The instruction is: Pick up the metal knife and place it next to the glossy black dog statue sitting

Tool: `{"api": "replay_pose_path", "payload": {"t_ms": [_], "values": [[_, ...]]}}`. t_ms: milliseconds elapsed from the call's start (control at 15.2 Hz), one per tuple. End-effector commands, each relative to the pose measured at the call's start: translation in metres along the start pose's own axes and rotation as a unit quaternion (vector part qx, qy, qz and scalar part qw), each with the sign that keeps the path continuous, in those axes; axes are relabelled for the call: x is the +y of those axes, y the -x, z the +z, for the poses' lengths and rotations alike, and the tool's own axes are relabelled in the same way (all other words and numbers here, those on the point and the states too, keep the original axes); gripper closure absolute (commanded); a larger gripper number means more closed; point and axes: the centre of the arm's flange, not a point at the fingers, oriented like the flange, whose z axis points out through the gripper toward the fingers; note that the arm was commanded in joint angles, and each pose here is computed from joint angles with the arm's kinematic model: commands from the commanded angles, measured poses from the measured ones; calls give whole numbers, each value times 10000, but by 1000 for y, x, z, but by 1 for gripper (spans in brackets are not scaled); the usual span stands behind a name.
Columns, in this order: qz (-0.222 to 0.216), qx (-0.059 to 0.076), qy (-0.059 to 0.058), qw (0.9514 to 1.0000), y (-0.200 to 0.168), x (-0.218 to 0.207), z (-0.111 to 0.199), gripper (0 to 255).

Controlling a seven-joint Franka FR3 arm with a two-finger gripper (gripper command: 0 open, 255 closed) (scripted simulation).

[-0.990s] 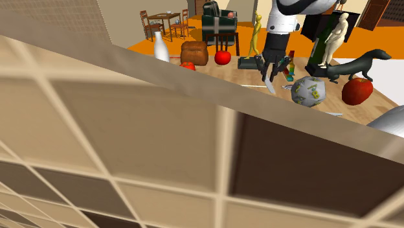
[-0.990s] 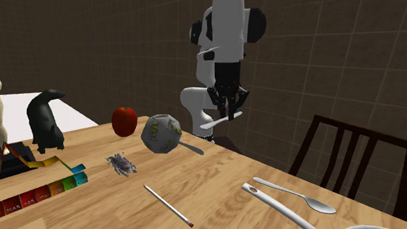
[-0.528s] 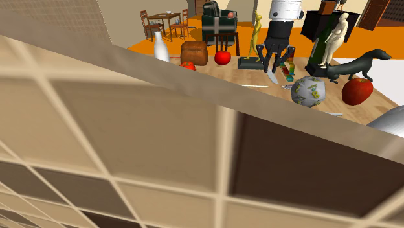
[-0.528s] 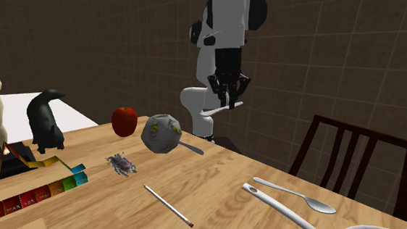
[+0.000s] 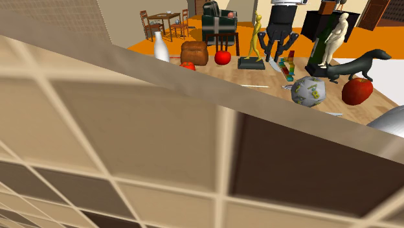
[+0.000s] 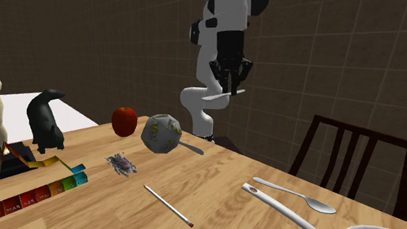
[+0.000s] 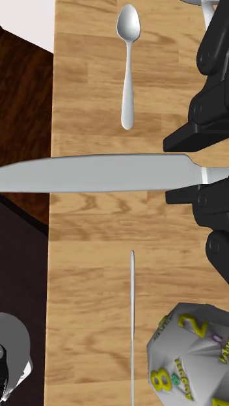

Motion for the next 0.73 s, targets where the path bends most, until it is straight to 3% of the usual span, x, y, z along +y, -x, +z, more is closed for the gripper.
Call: {"api": "replay_pose_path", "payload": {"t_ms": [0, 264, 660], "values": [[1, -1, 1, 10000, 0, 0, -10, 255], [1, -1, 2, 10000, 2, 0, -28, 255], [1, -1, 1, 10000, -5, 78, -33, 255]]}}
